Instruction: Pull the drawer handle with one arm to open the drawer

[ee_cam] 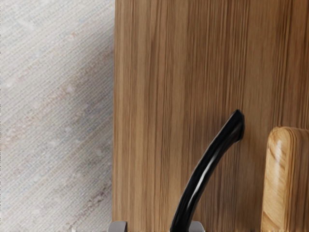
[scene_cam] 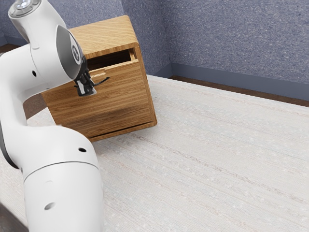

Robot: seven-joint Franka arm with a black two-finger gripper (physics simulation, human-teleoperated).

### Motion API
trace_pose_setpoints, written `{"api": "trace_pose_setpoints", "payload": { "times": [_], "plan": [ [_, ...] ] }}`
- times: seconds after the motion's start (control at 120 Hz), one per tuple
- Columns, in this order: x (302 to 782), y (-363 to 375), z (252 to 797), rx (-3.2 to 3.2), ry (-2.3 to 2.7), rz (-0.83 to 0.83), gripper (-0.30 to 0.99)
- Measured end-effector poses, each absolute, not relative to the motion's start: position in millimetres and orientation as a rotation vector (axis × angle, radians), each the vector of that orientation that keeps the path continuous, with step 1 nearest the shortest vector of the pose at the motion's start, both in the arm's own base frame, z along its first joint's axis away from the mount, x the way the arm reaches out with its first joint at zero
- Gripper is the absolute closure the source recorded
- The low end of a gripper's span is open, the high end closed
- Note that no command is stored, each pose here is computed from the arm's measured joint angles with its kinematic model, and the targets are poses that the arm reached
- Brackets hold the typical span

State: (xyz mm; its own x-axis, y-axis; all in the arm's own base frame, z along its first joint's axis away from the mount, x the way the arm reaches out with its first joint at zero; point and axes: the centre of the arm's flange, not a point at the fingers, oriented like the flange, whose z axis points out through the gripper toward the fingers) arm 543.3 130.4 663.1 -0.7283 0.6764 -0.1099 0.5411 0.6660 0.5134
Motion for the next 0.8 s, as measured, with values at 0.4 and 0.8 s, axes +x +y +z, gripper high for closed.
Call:
{"api": "trace_pose_setpoints", "payload": {
  "times": [0.4,0.8],
  "plan": [
    [539,120,663,0.978,2.581,0.657,0.62],
    [528,112,665,0.965,2.575,0.665,0.62]
  ]
}}
